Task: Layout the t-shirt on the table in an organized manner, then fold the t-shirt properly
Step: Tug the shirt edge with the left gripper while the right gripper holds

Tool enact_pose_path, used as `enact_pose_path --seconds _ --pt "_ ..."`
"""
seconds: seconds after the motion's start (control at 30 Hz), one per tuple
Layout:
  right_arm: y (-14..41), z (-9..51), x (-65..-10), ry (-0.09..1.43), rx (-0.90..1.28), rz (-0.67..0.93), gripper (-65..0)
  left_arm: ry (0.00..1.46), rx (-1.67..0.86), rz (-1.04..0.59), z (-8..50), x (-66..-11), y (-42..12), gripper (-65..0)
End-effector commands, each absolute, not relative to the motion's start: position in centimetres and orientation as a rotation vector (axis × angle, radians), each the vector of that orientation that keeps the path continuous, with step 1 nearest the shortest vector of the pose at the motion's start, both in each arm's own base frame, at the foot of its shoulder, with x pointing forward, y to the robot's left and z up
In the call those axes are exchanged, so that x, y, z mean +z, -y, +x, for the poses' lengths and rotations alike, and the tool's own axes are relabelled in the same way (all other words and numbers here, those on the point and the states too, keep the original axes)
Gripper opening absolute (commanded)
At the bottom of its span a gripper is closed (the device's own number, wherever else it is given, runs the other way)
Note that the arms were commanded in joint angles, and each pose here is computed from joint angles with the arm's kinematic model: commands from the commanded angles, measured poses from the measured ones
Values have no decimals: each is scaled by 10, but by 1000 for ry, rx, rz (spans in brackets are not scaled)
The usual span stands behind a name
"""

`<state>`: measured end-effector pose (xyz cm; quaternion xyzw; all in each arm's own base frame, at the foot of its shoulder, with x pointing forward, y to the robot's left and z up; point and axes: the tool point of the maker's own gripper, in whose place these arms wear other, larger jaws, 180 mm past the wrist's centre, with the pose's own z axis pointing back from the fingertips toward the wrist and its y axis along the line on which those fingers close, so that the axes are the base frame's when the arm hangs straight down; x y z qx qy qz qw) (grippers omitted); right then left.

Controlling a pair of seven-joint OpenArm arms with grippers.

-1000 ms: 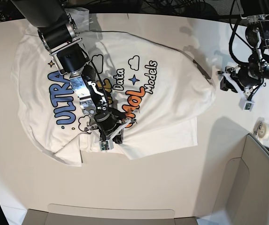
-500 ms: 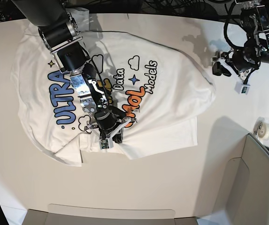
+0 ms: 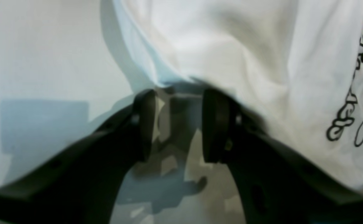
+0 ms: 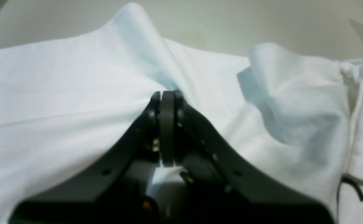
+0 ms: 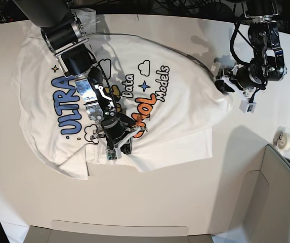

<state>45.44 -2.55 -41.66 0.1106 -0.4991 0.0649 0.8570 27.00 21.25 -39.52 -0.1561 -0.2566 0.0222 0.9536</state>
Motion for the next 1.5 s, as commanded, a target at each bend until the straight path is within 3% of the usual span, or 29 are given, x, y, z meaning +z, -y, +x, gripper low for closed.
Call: enact_pose_path --seconds 0.0,0.27,0.33,0.43,0.6,0.93,1.47 --pt "52 410 -478 769 120 140 -650 578 26 -319 284 -381 -212 -410" --pt "51 410 -478 769 120 141 -650 577 18 -323 284 -382 -209 -416" --pt "51 410 -478 769 120 141 -650 588 20 -324 286 -381 -209 -468" --pt "50 409 -479 767 120 143 -650 611 36 -327 293 -381 -211 -649" --pt "51 408 -480 765 119 142 -650 604 56 -318 291 -385 -219 -650" --pt "53 408 -480 764 119 139 -650 659 -57 -200 269 -337 -236 -650" --pt "55 409 -479 771 152 112 -650 446 -339 3 229 -338 -276 -650"
